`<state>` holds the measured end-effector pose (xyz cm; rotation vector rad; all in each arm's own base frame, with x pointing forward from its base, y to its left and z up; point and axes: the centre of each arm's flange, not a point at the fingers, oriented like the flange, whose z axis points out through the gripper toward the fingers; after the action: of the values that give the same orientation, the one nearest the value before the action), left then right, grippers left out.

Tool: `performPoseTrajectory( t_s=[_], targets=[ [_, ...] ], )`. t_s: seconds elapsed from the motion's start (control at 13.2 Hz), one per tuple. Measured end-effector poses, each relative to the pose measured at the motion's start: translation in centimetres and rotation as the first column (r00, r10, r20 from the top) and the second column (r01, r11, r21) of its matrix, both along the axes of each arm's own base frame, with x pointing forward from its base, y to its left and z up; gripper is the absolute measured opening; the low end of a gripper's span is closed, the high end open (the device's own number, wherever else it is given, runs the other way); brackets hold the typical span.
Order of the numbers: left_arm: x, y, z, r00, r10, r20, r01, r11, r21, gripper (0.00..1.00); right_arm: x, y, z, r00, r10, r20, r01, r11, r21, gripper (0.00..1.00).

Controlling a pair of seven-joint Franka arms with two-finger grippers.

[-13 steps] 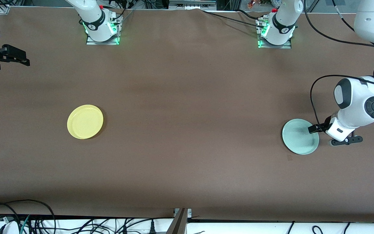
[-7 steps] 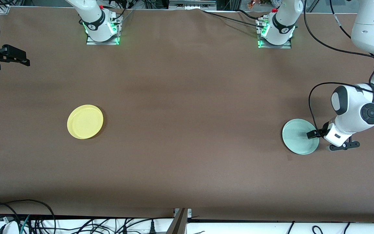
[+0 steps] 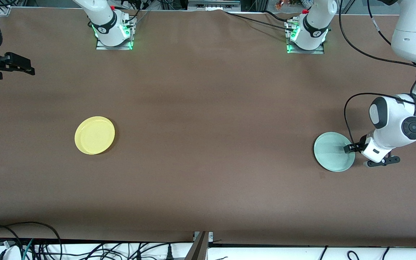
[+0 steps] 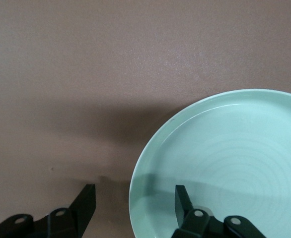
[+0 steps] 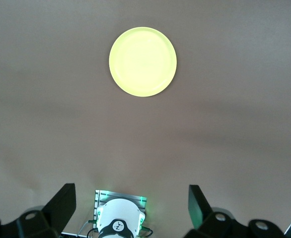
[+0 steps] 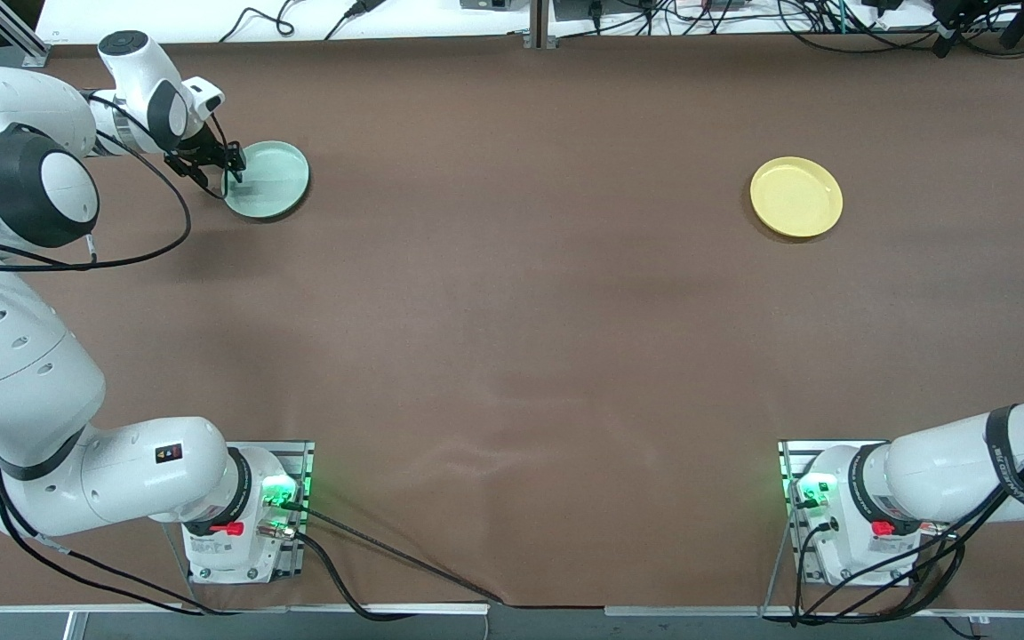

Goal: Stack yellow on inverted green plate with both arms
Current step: 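Lower both grippers and pinch each plate's rim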

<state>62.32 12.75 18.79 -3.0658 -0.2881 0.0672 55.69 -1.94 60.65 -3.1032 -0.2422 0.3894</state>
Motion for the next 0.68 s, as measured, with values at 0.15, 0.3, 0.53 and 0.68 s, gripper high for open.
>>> performPoseTrajectory(
  t_s=[0.15,0.3,0.53,0.68],
  targets=[
    [0.0,0.0,-0.1,1.000,0.000,-0.003,0.000,1.000,-0.001,0.67,0.5,0.0,-1.1,1.000,0.000,-0.017,0.000,1.000,-0.001,1.00],
    [-0.1,0.0,-0.3,1.000,0.000,-0.008,0.000,1.000,-0.001,0.58,1.0,-0.2,-2.0,0.999,-0.006,-0.032,0.005,1.000,-0.004,1.00],
    [-0.3,0.0,-0.6,1.000,0.001,-0.019,-0.001,1.000,-0.003,0.27,2.3,-3.4,-5.2,0.995,-0.066,-0.080,0.065,0.998,-0.015,1.00],
    [-0.3,0.0,-0.6,1.000,0.000,-0.020,0.000,1.000,-0.003,0.10,3.0,-5.1,-7.0,0.991,-0.093,-0.094,0.092,0.996,-0.020,1.00]
  ],
)
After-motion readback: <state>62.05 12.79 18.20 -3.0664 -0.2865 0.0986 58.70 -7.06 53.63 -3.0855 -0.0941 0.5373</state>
